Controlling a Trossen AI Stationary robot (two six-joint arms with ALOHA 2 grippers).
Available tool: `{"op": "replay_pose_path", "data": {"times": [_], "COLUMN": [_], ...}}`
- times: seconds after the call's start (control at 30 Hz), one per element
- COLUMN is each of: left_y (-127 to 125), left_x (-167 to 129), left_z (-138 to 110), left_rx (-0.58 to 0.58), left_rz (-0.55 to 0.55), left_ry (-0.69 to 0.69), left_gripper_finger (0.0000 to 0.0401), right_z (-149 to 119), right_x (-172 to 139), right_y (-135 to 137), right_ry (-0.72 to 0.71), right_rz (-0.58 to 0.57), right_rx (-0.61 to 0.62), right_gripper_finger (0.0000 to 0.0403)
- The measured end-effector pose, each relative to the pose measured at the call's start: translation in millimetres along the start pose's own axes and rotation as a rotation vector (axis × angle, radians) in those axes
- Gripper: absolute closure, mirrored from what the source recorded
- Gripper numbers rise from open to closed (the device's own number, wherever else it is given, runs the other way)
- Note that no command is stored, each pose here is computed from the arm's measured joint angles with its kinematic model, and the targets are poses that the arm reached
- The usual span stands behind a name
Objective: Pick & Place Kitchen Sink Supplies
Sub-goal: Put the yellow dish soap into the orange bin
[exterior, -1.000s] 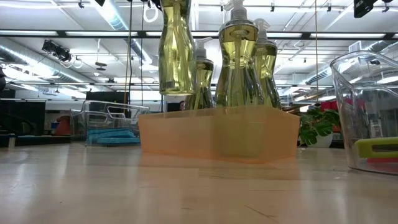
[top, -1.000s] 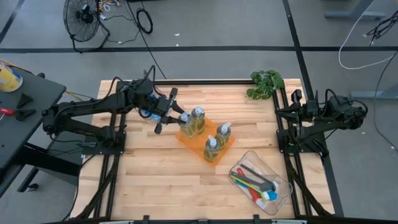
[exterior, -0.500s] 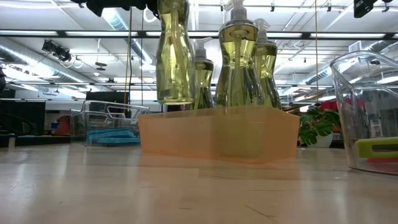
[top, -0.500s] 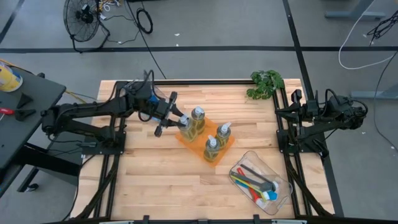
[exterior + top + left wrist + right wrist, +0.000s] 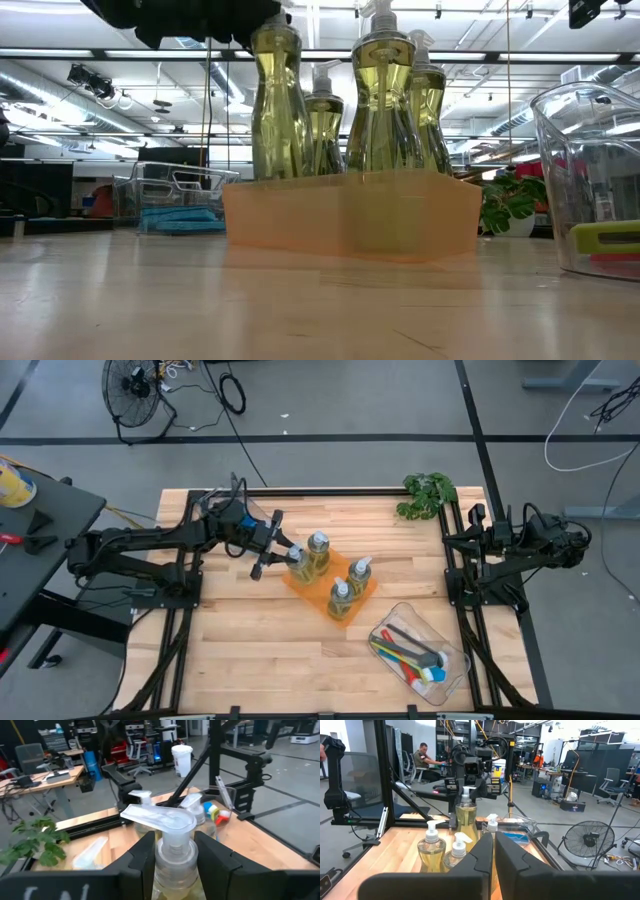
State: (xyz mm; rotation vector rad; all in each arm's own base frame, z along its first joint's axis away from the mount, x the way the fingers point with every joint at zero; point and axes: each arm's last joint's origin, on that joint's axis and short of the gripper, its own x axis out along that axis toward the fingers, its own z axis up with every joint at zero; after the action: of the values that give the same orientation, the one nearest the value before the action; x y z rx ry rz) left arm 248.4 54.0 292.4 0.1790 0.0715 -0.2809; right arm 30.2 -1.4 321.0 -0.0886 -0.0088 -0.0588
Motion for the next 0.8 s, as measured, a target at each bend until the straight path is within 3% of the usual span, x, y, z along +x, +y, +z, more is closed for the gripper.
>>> {"op": "replay_pose_path", "data": {"times": [0.8], "left_y": [-1.3], "left_x": [-4.5], "left_z": [-24.1], "left_rx": [-0.021], "left_rz": [-0.025], "left_ry": [0.015], "left_gripper_finger": [0.028], "right_z": [0.0], "right_x": [0.0], "right_y": [0.0], "right_ry": [0.0], "right_rz": [0.0], "right_rx": [0.0], "right_gripper_finger": [0.0382]}}
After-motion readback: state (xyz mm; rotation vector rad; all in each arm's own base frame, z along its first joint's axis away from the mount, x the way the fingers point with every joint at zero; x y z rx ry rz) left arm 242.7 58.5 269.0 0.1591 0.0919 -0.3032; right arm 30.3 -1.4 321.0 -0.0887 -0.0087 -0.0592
